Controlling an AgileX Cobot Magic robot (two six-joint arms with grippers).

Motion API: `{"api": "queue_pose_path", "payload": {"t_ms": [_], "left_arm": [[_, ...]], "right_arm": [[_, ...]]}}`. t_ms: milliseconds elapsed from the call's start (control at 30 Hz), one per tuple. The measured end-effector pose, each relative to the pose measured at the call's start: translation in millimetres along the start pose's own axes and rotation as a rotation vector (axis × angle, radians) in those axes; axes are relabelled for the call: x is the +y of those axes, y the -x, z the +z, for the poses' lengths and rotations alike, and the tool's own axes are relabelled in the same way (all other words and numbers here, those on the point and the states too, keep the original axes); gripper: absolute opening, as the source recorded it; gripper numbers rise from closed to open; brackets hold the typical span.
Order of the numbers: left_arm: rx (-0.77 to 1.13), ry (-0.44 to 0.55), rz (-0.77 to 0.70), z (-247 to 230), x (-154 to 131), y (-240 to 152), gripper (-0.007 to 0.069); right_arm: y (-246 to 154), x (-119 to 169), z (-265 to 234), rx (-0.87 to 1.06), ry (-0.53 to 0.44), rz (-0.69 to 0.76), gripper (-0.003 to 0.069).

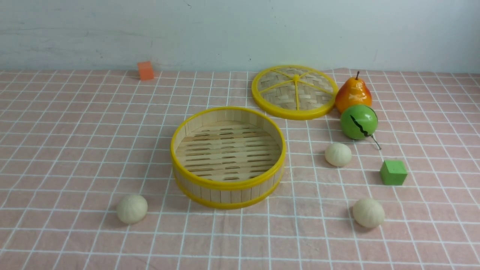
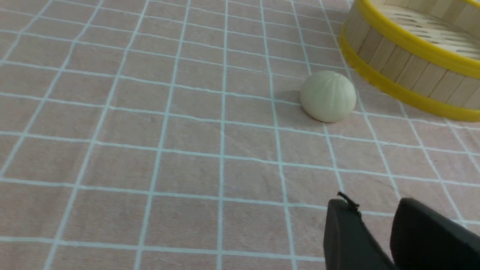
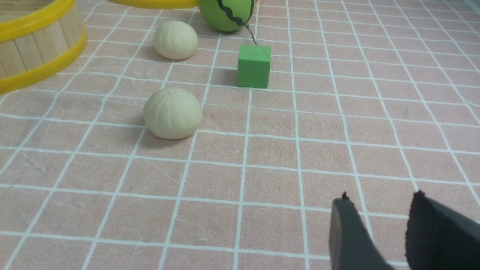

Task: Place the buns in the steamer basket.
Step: Use the left arm to grab a steamed stuffed bun

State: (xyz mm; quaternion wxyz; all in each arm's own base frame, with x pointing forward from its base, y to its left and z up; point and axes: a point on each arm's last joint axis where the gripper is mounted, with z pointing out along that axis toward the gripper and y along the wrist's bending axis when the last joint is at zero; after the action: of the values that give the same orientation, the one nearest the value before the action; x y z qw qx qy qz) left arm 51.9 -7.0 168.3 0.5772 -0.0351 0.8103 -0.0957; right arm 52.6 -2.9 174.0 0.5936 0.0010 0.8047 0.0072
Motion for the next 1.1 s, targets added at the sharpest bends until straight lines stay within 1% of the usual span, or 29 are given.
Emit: {"api": "queue_pose_path", "payload": {"t_ms": [33,67,167,933,1100], "left_arm": [[-0.001,0.005,0.014,0.0,0.5,0.1,0.0109],[-0.001,0.007,0.016,0.0,0.6,0.1,0.0071],[-0.001,0.01,0.022,0.0,0.9,0.1,-0.0013],[-0.001,0.011,0.025,0.0,1.0,0.1,-0.0013],[-0.001,0.011,0.025,0.0,1.0,0.1,-0.0013]], "right_arm": [[0.0,0.0,0.0,0.0,0.0,0.0,0.0239],[0.0,0.0,0.0,0.0,0.0,0.0,0.0239],[0.0,0.0,0.0,0.0,0.0,0.0,0.0239],[0.0,0.0,0.0,0.0,0.0,-0.001,0.0239],[0.2,-1.4,0.0,-0.002,-0.016,-0.037,0.0239]]}}
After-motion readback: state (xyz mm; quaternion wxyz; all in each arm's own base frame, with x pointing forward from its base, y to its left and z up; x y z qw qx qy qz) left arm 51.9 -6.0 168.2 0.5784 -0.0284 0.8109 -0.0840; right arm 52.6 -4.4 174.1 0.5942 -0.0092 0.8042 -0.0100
